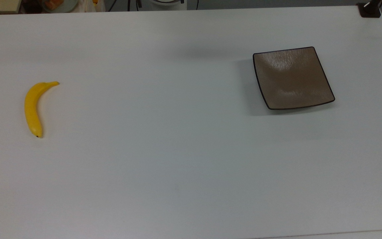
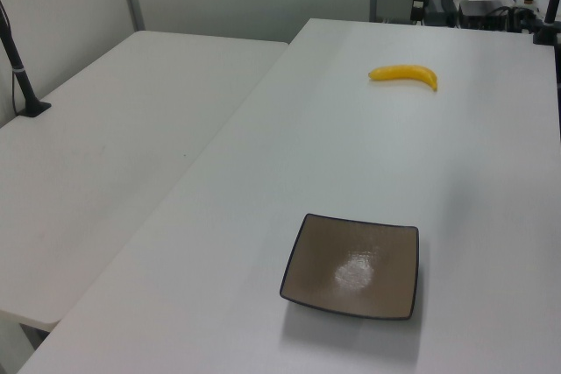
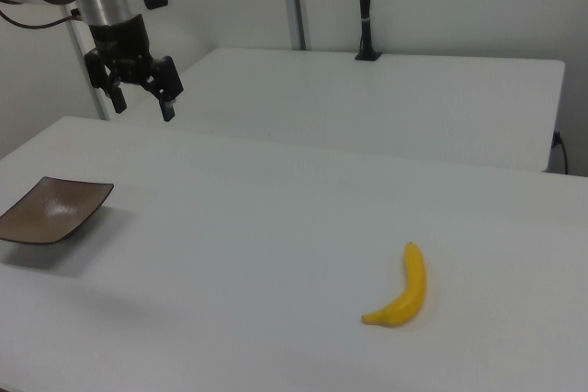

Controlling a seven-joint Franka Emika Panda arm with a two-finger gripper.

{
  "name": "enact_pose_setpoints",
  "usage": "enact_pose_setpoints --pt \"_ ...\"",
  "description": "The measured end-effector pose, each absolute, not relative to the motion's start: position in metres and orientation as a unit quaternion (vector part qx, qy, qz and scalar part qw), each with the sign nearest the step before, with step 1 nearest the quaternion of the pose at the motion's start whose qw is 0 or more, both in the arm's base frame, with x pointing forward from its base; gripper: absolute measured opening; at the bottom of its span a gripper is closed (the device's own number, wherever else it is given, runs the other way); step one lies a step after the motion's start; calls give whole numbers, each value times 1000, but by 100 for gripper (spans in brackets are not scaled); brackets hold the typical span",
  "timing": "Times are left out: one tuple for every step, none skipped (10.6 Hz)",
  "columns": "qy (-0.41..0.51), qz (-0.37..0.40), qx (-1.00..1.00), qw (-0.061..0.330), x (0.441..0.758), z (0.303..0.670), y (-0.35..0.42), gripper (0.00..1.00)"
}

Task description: Bananas placed on a ceramic plate

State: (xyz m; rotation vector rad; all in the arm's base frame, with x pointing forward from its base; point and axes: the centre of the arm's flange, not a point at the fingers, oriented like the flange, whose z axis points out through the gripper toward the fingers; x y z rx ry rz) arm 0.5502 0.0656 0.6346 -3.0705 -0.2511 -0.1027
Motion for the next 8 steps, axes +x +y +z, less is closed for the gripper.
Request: enact_pose_setpoints --pt "-78 -34 -996 29 551 635 61 100" --pt "-70 -36 -996 29 552 636 53 100" --pt "-59 -39 -997 29 553 640 40 100" --pt "-43 -45 -998 28 554 645 22 100" --pt "-29 -50 -998 27 555 649 5 100" --pt "-11 -54 -998 26 557 652 -15 100" --pt "6 -60 -998 24 563 654 -37 100" --pt "22 -63 -998 21 572 652 -58 100"
